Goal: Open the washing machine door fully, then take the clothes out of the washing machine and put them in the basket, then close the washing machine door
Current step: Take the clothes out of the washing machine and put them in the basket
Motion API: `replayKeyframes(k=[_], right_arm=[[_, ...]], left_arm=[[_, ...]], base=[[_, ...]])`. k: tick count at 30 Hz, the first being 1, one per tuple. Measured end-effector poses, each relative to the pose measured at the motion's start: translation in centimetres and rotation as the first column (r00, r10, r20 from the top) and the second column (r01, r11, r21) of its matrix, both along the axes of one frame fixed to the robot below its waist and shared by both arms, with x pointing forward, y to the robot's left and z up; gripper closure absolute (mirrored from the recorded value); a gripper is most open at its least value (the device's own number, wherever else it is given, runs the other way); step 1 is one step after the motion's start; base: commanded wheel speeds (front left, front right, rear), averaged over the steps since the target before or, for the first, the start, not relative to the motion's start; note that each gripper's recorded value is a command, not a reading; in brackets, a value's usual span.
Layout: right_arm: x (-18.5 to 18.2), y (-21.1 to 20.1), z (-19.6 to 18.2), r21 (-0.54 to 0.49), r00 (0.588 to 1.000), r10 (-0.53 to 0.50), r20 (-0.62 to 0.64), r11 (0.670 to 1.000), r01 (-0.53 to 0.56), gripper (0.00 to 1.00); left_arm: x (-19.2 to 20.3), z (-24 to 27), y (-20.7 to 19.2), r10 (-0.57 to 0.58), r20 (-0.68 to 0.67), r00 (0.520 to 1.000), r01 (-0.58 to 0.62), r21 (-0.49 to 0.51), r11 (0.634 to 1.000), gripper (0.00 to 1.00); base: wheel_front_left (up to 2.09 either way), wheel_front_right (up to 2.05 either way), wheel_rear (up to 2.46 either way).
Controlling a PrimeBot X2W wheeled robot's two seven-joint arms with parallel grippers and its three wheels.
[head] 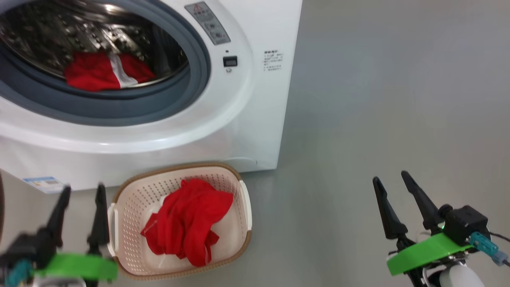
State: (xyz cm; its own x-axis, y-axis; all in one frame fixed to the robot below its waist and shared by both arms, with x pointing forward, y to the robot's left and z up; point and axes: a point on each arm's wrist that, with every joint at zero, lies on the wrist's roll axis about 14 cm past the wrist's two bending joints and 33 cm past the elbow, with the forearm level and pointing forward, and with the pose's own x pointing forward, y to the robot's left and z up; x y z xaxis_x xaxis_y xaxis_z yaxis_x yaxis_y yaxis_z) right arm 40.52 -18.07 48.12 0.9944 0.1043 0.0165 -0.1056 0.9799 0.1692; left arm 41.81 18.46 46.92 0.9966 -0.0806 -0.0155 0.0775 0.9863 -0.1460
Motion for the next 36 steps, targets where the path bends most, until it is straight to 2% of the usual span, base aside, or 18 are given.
replayKeyframes(k=[7, 13, 18, 24, 34, 36], right_arm=[[2.4, 0.5, -0.7, 0.015, 1.0, -0.003, -0.003, 1.0, 0.003, 0.0], [4.8, 1.1, -1.8, 0.033, 1.0, 0.0, -0.012, 0.999, 0.0, 0.0], [6.2, 1.1, -3.1, 0.035, 1.0, -0.004, -0.031, 0.999, 0.005, 0.0], [7.1, 0.7, -4.7, 0.035, 0.998, -0.022, -0.06, 0.999, 0.024, 0.0], [7.2, -0.3, -6.6, 0.019, 0.993, -0.046, -0.105, 0.999, 0.048, 0.0], [7.3, -0.2, -6.6, 0.016, 0.994, -0.043, -0.103, 0.999, 0.045, 0.0]], left_arm=[[7.4, 1.1, -0.9, -0.073, 0.014, 0.997, 0.072, 0.071, 0.995, 0.0], [13.7, 0.2, -1.2, -0.111, -0.051, 0.992, 0.119, 0.189, 0.975, 0.0], [17.5, -2.5, -1.7, -0.143, -0.171, 0.975, 0.195, 0.346, 0.918, 0.0], [21.4, -4.8, -2.6, -0.161, -0.261, 0.952, 0.27, 0.465, 0.843, 0.0], [24.7, -7.9, -2.5, -0.125, -0.369, 0.921, 0.329, 0.566, 0.756, 0.0], [25.3, -7.8, -2.0, -0.107, -0.367, 0.924, 0.316, 0.579, 0.752, 0.0]], base=[[0.0, 0.0, 0.0], [0.0, 0.0, 0.0], [0.0, 0.0, 0.0], [0.0, 0.0, 0.0], [0.0, 0.0, 0.0], [0.0, 0.0, 0.0]])
